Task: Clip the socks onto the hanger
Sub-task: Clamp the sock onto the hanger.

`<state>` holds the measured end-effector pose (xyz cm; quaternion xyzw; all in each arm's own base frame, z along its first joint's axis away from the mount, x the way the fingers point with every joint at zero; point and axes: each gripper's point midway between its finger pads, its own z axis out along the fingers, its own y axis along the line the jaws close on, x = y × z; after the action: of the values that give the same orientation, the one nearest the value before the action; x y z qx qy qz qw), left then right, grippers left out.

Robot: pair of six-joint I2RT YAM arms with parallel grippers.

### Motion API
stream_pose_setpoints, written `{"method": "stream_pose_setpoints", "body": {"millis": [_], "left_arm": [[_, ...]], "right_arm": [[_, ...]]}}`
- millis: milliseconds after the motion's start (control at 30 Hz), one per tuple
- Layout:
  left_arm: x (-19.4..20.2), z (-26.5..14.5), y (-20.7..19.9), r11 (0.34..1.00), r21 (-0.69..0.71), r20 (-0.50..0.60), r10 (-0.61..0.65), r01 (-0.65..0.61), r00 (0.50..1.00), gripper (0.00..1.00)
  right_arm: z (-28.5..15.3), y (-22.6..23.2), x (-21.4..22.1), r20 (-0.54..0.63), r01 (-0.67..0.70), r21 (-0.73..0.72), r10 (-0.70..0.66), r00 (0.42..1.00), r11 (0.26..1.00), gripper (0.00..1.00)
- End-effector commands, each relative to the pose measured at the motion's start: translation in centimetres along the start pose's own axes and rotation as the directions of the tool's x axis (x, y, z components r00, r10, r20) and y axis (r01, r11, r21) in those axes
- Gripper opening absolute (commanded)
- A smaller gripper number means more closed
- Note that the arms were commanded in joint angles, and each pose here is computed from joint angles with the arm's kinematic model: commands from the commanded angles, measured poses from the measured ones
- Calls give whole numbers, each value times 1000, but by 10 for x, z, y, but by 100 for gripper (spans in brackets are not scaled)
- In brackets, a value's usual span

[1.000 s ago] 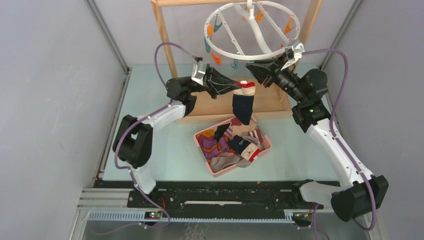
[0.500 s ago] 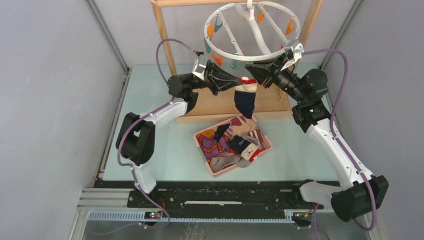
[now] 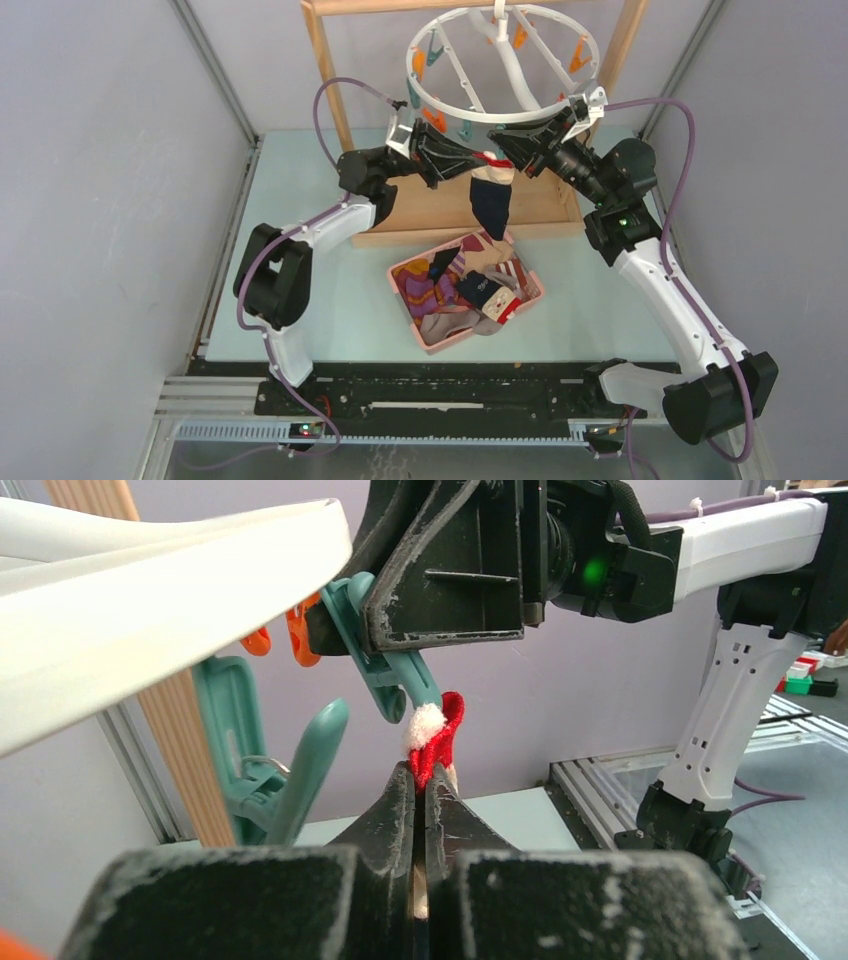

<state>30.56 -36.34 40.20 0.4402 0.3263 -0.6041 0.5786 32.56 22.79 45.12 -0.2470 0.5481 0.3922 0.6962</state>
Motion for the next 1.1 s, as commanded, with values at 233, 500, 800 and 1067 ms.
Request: {"method": "stream_pose_setpoints", "body": {"millis": [233,500,800,1067], "left_arm": [[-16,6,13,999,-51,49,14,-12,999,0],[-24,7,11,998,-58,69,-12,16,998,0],[-39,13,-8,998,-5,93,-56,57,994,0],[-45,16,-17,996,11,111,-87,87,990,0]], "right_arm": [[-7,49,-21,17,1,-171,2,1000,985,6],[-5,49,-18,12,1,-170,1,1000,985,6],[-2,47,-15,12,33,-155,-31,999,987,6],[-1,46,-11,12,77,-152,-76,997,985,6]]}}
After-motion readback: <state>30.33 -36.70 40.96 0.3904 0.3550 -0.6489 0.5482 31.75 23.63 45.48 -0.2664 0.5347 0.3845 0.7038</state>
